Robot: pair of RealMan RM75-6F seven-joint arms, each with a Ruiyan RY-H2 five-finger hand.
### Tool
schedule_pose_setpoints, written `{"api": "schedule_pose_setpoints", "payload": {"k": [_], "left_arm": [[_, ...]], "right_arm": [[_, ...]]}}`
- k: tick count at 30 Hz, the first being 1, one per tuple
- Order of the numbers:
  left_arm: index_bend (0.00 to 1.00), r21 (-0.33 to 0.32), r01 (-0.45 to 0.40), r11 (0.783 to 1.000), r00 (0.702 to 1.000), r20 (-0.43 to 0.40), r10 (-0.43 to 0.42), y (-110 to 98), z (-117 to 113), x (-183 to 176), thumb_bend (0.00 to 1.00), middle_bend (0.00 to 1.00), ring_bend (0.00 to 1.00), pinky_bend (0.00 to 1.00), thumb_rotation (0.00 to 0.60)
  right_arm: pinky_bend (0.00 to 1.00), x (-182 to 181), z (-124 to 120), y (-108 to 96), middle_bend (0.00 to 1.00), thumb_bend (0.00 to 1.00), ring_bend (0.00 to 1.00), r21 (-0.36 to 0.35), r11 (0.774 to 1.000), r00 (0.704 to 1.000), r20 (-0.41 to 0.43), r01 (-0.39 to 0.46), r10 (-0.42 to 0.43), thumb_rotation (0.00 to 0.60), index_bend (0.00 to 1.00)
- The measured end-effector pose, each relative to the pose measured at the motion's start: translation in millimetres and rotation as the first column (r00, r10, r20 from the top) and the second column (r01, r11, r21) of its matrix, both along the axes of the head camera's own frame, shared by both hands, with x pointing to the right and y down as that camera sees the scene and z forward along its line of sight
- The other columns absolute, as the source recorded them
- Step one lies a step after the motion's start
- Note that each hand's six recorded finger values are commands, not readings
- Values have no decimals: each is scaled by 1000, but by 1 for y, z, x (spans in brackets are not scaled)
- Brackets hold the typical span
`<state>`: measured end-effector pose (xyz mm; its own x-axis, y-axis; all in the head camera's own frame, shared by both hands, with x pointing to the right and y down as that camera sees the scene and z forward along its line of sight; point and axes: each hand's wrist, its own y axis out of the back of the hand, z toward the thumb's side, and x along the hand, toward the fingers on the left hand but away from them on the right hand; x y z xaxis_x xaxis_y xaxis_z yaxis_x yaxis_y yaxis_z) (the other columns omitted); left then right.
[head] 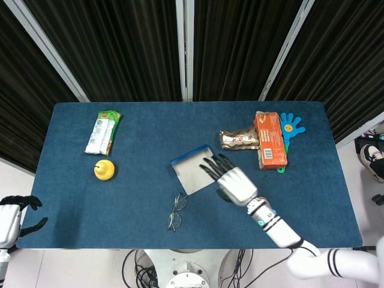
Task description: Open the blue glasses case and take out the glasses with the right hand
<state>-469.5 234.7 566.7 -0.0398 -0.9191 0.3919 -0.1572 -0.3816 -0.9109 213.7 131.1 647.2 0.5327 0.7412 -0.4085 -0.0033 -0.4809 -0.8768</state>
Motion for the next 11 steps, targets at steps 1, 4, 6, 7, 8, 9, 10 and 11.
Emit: {"api": "schedule_pose_setpoints", "payload": {"k": [1,4,6,7,8,9,10,11], "left_arm": [[508,0,0,1000,1000,-1,0,0,0,0,166,536,415,344,600],[507,0,1,1000,1000,-6,-1,0,0,0,166,535,415,344,600],[508,1,-1,1000,1000,-3,1,0,0,0,165,535,415,343,600],[508,1,-1,1000,1000,-2,1,0,0,0,166,535,415,343,600],[508,2,-1,1000,1000,0,1,0,0,0,166,535,415,343,600],[508,2,-1,1000,1000,0,1,0,0,0,166,535,415,343,600],[508,2,-1,1000,1000,1,1,0,0,0,166,535,415,343,600],[508,2,-1,1000,1000,3,1,0,0,0,166,536,415,343,600]], "right_arm": [[0,18,-6,2,0,335,0,12,999,999,-15,-39,39,600,0],[0,75,-26,13,0,335,0,49,986,985,-63,-157,160,600,0],[0,110,-40,24,0,334,0,66,970,968,-82,-233,238,600,0],[0,122,-45,29,0,334,0,71,963,960,-84,-261,266,600,0],[0,135,-52,35,0,334,0,74,953,951,-78,-294,300,600,0],[0,143,-57,40,0,334,0,74,945,944,-70,-318,323,600,0],[0,151,-61,44,0,335,0,74,938,937,-61,-339,344,600,0],[0,159,-66,51,0,335,0,73,929,929,-48,-362,366,600,0]]}}
